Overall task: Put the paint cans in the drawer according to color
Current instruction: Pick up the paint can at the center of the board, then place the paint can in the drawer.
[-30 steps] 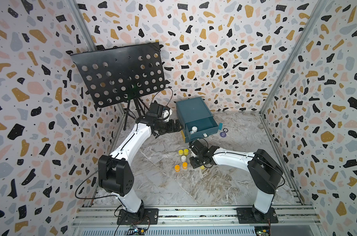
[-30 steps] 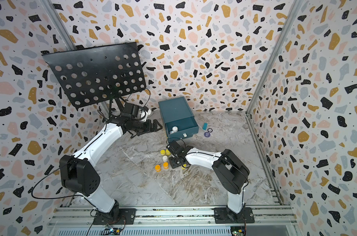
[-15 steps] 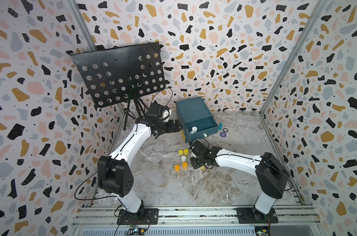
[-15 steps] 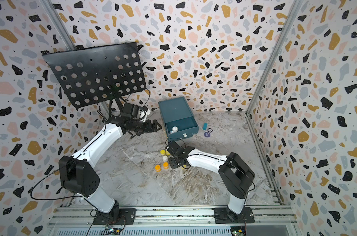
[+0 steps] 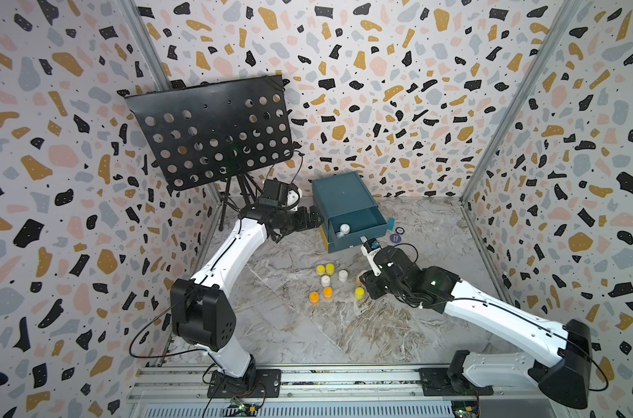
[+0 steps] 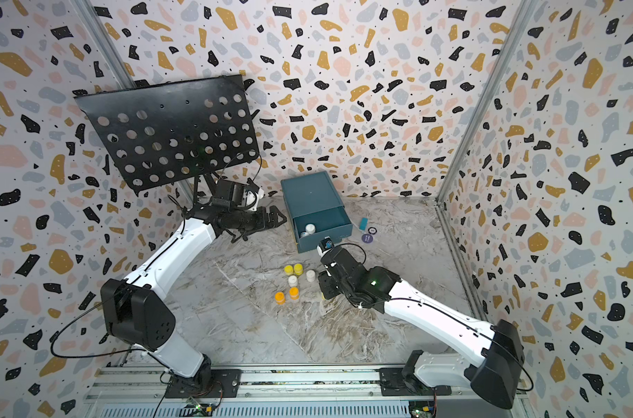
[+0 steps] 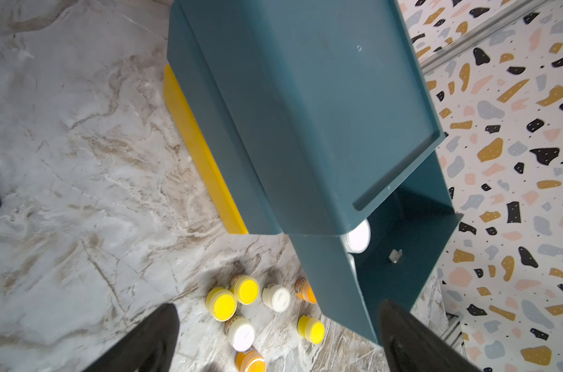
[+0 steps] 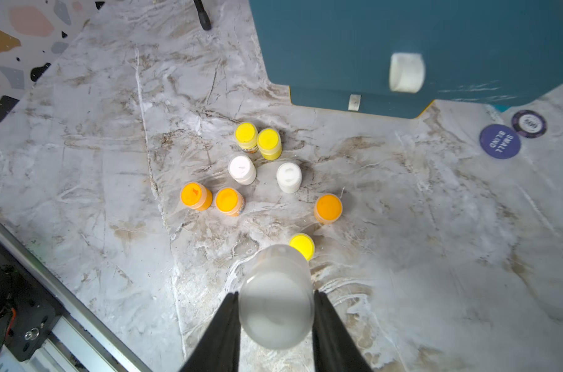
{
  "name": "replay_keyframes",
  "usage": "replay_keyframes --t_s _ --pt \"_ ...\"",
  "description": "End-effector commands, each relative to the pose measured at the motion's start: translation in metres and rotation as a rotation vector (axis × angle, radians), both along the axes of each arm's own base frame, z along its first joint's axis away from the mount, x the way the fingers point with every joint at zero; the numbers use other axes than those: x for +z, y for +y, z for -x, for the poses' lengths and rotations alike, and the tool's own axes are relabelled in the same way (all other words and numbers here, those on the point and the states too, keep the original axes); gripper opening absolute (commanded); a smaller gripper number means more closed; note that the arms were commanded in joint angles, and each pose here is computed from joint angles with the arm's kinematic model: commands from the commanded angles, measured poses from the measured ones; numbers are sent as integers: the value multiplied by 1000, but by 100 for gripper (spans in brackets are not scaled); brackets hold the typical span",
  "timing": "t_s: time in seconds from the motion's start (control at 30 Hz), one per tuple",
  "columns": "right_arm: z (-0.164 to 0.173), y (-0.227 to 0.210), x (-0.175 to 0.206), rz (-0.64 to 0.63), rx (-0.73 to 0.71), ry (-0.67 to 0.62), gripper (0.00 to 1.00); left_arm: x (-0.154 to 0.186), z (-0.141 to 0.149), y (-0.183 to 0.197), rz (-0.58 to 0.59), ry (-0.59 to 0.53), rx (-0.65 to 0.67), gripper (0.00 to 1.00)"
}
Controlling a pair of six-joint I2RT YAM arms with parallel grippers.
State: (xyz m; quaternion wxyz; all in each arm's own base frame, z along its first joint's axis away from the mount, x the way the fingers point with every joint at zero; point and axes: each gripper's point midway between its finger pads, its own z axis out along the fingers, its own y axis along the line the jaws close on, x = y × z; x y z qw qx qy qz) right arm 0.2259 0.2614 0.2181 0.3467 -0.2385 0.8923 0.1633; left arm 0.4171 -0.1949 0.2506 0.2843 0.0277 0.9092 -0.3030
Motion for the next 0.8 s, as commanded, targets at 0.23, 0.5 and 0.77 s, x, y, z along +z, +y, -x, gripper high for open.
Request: replay_keyframes --t_s 0.23,0.5,0.77 --pt "-27 -31 70 -37 -79 -52 17 19 -37 -31 34 -4 -23 100" --pt "-76 -26 101 -88 -90 -33 17 -1 -52 -38 -37 44 -36 100" --pt "-117 -9 124 -53 -58 -49 17 -40 -56 -29 -133 93 -33 100"
